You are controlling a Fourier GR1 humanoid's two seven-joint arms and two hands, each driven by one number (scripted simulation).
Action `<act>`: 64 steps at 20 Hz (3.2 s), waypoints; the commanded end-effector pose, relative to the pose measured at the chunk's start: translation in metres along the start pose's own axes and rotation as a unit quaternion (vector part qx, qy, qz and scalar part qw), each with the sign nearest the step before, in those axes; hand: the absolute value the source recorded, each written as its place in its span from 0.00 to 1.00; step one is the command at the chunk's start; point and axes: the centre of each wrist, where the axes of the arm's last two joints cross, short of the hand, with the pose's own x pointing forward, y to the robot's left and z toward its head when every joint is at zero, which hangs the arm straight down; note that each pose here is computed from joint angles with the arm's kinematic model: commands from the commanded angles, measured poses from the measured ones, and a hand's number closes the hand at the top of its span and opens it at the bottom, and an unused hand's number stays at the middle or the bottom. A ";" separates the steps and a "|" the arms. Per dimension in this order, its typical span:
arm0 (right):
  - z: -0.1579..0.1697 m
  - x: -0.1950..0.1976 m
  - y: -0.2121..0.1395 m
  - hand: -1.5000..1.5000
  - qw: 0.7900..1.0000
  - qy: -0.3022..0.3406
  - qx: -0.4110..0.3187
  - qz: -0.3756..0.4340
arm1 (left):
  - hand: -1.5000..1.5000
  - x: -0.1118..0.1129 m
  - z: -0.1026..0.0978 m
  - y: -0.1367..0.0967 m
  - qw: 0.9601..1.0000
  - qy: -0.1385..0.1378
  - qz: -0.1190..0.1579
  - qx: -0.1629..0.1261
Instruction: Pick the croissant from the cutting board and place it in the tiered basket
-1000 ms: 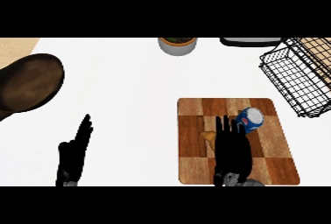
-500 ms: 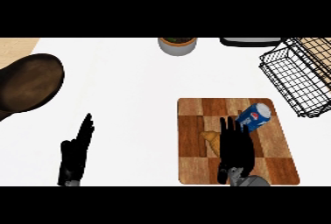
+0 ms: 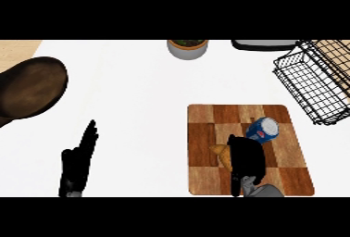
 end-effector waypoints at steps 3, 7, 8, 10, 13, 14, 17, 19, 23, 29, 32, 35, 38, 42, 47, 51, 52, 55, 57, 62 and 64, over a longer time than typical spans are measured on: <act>-0.020 -0.003 0.007 1.00 0.997 -0.039 -0.039 0.054 | 0.50 -0.004 0.005 0.002 1.000 0.006 -0.005 -0.001; -0.005 0.006 0.011 1.00 0.993 -0.049 -0.094 0.054 | 0.50 -0.002 0.005 -0.006 1.000 -0.003 0.001 -0.004; 0.004 0.021 0.005 1.00 0.993 -0.048 -0.107 0.013 | 0.50 0.007 0.001 -0.006 1.000 -0.001 0.001 -0.003; -0.016 -0.052 -0.003 1.00 0.990 0.082 -0.099 -0.057 | 0.50 -0.009 0.005 0.006 1.000 0.006 0.005 0.011; -0.036 -0.111 -0.025 1.00 0.952 0.243 -0.076 -0.167 | 0.50 -0.014 0.010 0.009 1.000 0.017 0.007 0.022; -0.037 -0.135 -0.029 1.00 0.934 0.286 -0.078 -0.200 | 0.50 -0.017 0.009 0.013 0.999 0.019 0.004 0.035; -0.031 -0.170 -0.063 1.00 0.905 0.315 -0.120 -0.260 | 0.50 -0.001 0.004 0.005 1.000 0.006 0.005 0.023; -0.024 -0.174 -0.075 1.00 0.868 0.329 -0.175 -0.328 | 0.50 -0.007 0.013 0.000 1.000 0.000 0.002 0.021; 0.018 -0.178 -0.141 1.00 0.832 0.308 -0.267 -0.377 | 0.50 -0.012 0.008 0.008 1.000 0.010 0.004 0.022; 0.085 -0.178 -0.200 1.00 0.809 0.307 -0.383 -0.324 | 0.50 -0.011 0.010 0.008 1.000 0.013 -0.004 0.011; 0.097 -0.184 -0.226 1.00 0.817 0.313 -0.387 -0.289 | 0.50 -0.011 0.021 0.004 1.000 -0.003 0.003 0.010; 0.088 -0.201 -0.251 1.00 0.812 0.314 -0.386 -0.305 | 0.50 -0.002 -0.011 -0.014 1.000 0.002 0.006 -0.005; 0.094 -0.187 -0.274 1.00 0.812 0.308 -0.393 -0.303 | 0.50 -0.019 0.002 0.001 1.000 -0.004 0.003 0.001; 0.060 -0.211 -0.299 1.00 0.806 0.328 -0.384 -0.308 | 0.50 -0.005 0.013 -0.012 1.000 0.002 -0.005 -0.005; 0.024 -0.228 -0.319 1.00 0.804 0.341 -0.379 -0.305 | 0.50 -0.001 -0.003 0.003 1.000 -0.011 -0.010 0.007; -0.003 -0.228 -0.321 1.00 0.808 0.330 -0.370 -0.319 | 0.50 -0.003 -0.004 -0.020 1.000 -0.003 0.004 -0.001; -0.007 -0.248 -0.333 1.00 0.803 0.332 -0.366 -0.334 | 0.50 0.002 -0.003 0.006 1.000 -0.006 0.004 -0.009; -0.037 -0.232 -0.325 1.00 0.825 0.309 -0.348 -0.319 | 0.50 -0.005 -0.004 -0.008 1.000 -0.006 -0.005 -0.009; -0.049 -0.239 -0.297 1.00 0.828 0.306 -0.349 -0.316 | 0.50 -0.023 -0.002 0.002 1.000 0.002 0.003 -0.001; -0.083 -0.250 -0.300 1.00 0.843 0.312 -0.320 -0.299 | 0.50 -0.010 0.003 0.006 1.000 -0.011 -0.011 -0.002; -0.095 -0.254 -0.288 1.00 0.841 0.320 -0.320 -0.298 | 0.50 -0.002 -0.004 -0.005 1.000 -0.004 0.003 -0.011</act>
